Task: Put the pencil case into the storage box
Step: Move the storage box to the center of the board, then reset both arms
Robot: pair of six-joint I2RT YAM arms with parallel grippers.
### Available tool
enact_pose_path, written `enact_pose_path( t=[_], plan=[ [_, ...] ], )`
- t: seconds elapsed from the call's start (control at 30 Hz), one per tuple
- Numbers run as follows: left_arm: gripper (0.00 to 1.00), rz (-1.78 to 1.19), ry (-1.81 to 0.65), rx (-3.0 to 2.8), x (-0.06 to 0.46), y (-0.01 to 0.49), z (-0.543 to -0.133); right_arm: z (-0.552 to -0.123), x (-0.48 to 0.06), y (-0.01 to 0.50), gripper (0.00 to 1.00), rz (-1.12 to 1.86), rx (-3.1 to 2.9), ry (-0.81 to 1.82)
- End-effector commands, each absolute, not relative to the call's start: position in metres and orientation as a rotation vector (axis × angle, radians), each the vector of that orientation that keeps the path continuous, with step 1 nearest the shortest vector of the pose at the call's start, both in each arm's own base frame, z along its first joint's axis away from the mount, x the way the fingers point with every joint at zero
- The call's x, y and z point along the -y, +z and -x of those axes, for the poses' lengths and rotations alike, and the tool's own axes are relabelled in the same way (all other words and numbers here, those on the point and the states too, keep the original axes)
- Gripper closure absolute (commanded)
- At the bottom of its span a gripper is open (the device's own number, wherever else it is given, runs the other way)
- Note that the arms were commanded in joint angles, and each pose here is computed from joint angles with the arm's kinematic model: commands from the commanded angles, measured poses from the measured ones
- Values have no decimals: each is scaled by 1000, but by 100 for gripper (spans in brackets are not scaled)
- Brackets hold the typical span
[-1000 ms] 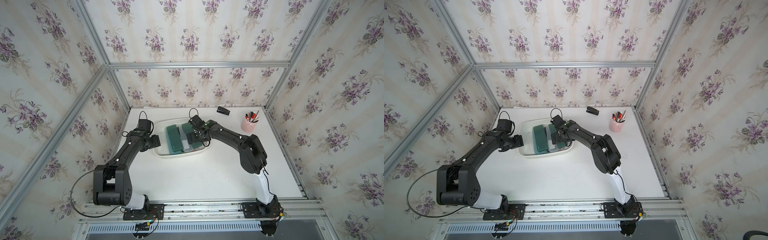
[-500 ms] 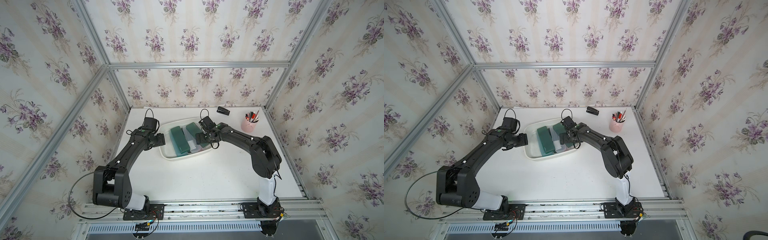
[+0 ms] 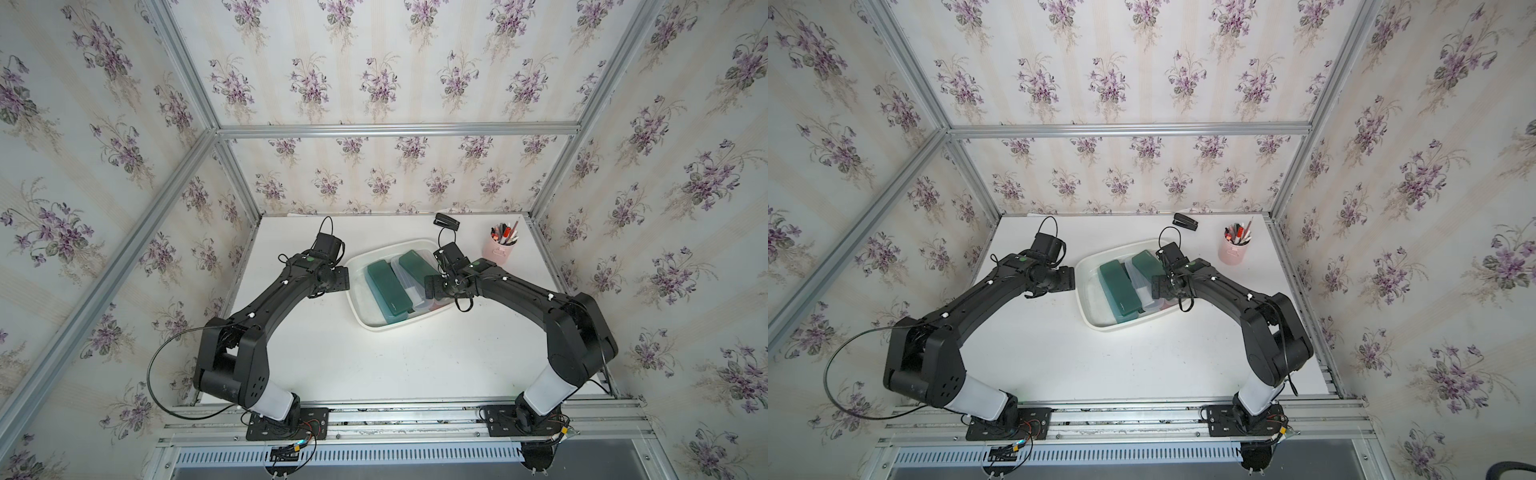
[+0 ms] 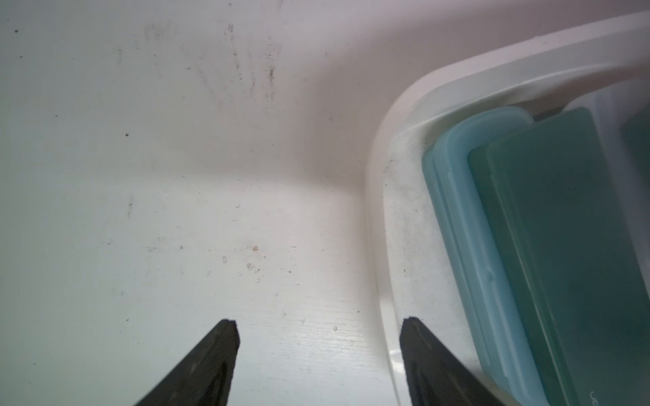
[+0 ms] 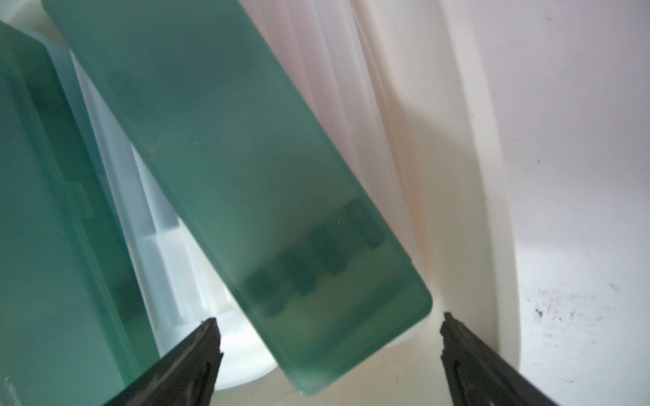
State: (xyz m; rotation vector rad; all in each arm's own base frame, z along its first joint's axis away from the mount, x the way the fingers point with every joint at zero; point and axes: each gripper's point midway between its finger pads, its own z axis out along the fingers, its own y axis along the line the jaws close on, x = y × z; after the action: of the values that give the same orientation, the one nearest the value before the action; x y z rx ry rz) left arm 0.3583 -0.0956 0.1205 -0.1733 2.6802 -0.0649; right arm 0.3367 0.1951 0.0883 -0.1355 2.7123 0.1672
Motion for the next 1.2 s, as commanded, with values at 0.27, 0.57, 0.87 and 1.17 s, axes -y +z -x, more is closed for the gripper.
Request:
enact_pose_path(
  t=[0.27, 0.57, 0.87, 1.17],
  plan=[
    [22, 220, -42, -2649, 115, 134, -358, -335, -192, 148, 0, 204, -2587, 191],
    [22, 294, -98, -2627, 112, 133, -325, -340, -266, 142, 3, 480, -2548, 392],
    [22, 327, -43, -2592, 89, 139, -291, -355, -348, 131, 5, 663, -2519, 481],
    [22, 316, 33, -2622, 78, 125, -281, -377, -351, 93, 4, 637, -2559, 393]
  ],
)
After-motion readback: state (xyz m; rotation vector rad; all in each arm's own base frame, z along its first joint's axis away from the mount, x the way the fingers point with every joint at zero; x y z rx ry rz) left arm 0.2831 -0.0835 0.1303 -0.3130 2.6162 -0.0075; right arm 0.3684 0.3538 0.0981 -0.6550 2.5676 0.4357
